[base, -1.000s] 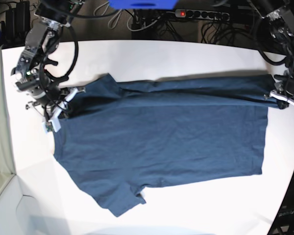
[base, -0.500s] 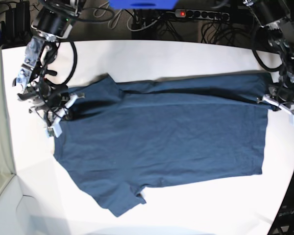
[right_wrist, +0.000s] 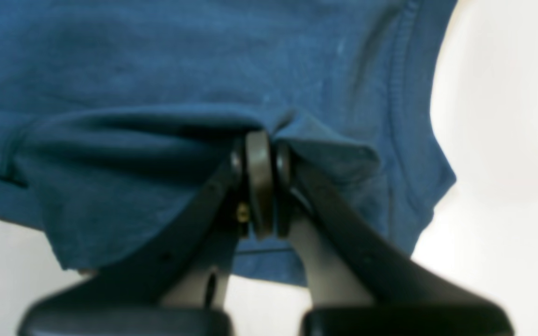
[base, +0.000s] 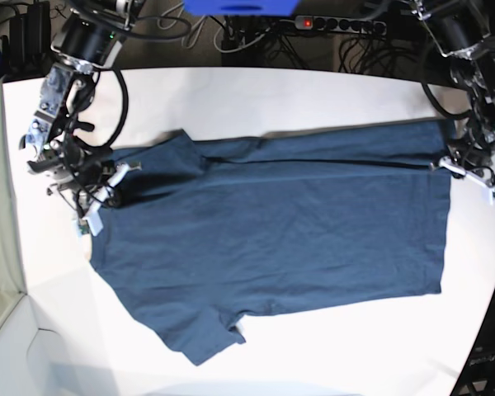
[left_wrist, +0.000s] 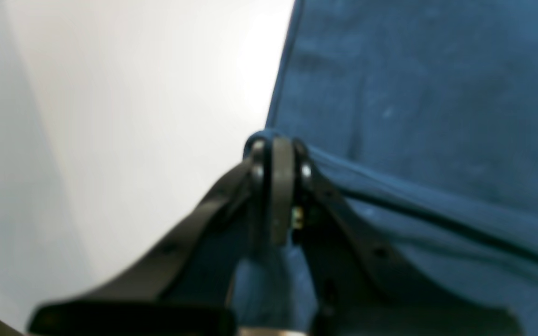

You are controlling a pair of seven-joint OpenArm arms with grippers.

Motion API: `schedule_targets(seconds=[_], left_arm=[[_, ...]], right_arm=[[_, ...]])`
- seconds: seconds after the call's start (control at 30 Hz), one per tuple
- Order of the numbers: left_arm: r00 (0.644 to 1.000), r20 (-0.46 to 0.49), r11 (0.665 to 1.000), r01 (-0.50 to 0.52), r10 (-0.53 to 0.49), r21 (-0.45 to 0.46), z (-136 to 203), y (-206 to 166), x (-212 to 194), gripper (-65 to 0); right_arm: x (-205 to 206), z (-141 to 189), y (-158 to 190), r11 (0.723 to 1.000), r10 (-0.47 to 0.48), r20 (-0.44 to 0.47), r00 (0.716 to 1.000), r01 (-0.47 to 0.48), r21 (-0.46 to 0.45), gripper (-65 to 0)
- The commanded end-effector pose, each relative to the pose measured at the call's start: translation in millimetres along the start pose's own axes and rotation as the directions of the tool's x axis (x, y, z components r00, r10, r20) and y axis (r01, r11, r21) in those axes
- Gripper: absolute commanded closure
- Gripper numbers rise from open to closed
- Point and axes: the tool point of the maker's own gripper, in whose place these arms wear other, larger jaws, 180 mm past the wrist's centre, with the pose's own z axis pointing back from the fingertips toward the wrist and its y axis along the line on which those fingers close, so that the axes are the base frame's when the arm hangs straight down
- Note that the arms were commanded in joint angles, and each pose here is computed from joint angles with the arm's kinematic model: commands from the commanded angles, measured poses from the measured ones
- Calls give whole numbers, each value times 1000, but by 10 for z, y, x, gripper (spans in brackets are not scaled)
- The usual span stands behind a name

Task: Layout the t-shirt on the table in an organized manner, then fold the t-shirt properly
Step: 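Adjust the grip on the shirt edge with both grippers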

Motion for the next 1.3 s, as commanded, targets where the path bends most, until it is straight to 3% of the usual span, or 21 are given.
schedule_targets(seconds=[0.0, 0.2, 0.27, 0.33, 0.4, 0.43, 0.63, 0.73, 1.03, 1.27], left_arm=[[999, 44, 1000, 7, -7, 11, 32, 52, 165, -4], [1000, 16, 1000, 2, -2, 11, 6, 63, 80, -22], [1000, 12, 1000, 3, -3, 11, 7, 67, 63, -75], [1000, 6, 1000, 11, -11, 20, 22, 109, 68, -171], [1000, -21, 1000, 14, -14, 21, 36, 131, 15, -243], [1000, -24, 1000, 18, -18, 24, 54, 154, 22, -250], [997, -69, 999, 22, -19, 46, 102, 270, -3, -256], [995, -95, 998, -5, 11, 70, 209, 367, -71, -256], [1000, -13, 1000, 5, -5, 3, 631, 253, -198, -257], [997, -53, 999, -52, 52, 1, 508, 310, -481, -257]], right_arm=[[182, 41, -46, 1000, 10, 56, 998, -10, -11, 0], [171, 41, -46, 1000, 10, 50, 999, -10, -11, 0], [170, 39, -42, 1000, 11, 49, 999, -11, -10, 0], [170, 39, -42, 1000, 11, 49, 999, -11, -10, 0], [152, 39, -40, 1000, 11, 44, 999, -10, -10, -37], [152, 39, -40, 1000, 11, 44, 999, -10, -10, -60], [101, 49, -46, 1000, 7, 35, 999, -6, -13, -232], [57, 61, -40, 1000, 7, 28, 1000, -7, -13, -273], [-92, 71, -25, 1000, 1, -1, 1000, -1, -11, -286], [-225, 80, -1, 1000, -5, -27, 1000, 5, -6, -286]])
